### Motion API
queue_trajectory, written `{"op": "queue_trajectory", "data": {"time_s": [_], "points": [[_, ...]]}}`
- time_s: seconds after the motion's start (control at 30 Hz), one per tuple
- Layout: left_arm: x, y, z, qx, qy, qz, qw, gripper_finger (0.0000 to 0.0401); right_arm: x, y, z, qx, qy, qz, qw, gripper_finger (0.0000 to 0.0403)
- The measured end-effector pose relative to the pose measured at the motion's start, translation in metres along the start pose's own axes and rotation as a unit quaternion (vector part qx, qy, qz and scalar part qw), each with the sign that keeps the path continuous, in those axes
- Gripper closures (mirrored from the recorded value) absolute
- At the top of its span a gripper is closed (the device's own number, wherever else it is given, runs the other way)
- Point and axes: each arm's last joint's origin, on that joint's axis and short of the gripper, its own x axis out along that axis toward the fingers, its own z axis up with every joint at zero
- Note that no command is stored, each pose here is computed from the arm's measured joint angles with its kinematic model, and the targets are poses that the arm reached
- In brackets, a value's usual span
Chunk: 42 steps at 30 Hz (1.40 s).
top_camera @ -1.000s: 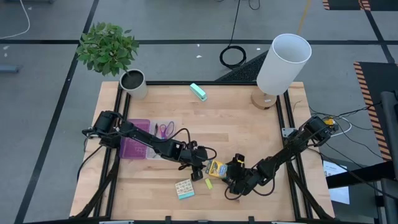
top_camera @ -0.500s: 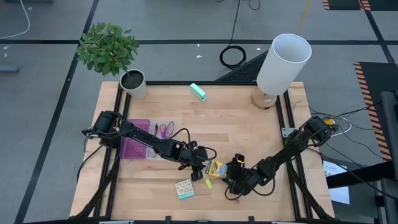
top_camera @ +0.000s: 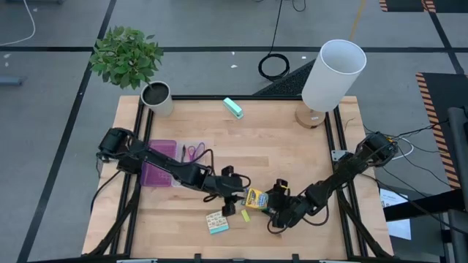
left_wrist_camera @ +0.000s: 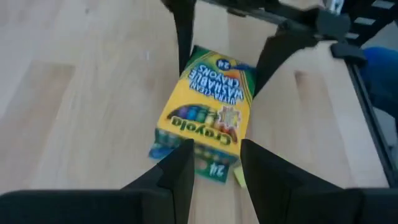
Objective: Pack school essentials
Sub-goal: Put the crayon box into the purple supply box
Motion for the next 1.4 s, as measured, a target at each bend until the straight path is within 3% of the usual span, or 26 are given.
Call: {"op": "queue_trajectory", "data": {"time_s": [0.17,0.33,0.5,0.63,0.73,0.97,1.1,1.23,1.4], "points": [[-0.018,-0.02,0.006,0.076,-0.046,0.013,0.996,0.0267,-0.015,0.0,0.009,-0.01,-0.013,0.022,1.0,0.0064],[-0.03,-0.051,0.0,0.193,-0.089,0.05,0.976,0.0252,-0.034,-0.004,0.021,0.003,-0.022,0.048,0.999,0.0064],[-0.041,-0.082,0.0,0.256,-0.169,0.103,0.946,0.0168,-0.051,-0.013,0.029,0.036,-0.007,0.075,0.997,0.0064],[-0.047,-0.097,-0.008,0.305,-0.176,0.134,0.926,0.009,-0.062,-0.02,0.037,0.07,-0.011,0.089,0.994,0.0064],[-0.048,-0.102,-0.013,0.334,-0.172,0.174,0.91,0.0061,-0.069,-0.026,0.043,0.1,-0.017,0.098,0.99,0.0064],[-0.016,-0.108,-0.021,0.44,-0.157,0.246,0.849,0.0065,-0.075,-0.041,0.055,0.14,-0.037,0.09,0.985,0.0064],[0.002,-0.108,-0.015,0.48,-0.131,0.314,0.809,0.0065,-0.074,-0.047,0.059,0.152,-0.041,0.084,0.984,0.0064],[0.012,-0.104,-0.003,0.495,-0.115,0.341,0.791,0.0066,-0.072,-0.05,0.061,0.167,-0.028,0.098,0.981,0.0064],[0.02,-0.089,0.002,0.517,-0.087,0.341,0.781,0.0066,-0.07,-0.054,0.063,0.179,-0.022,0.102,0.978,0.0064]]}}
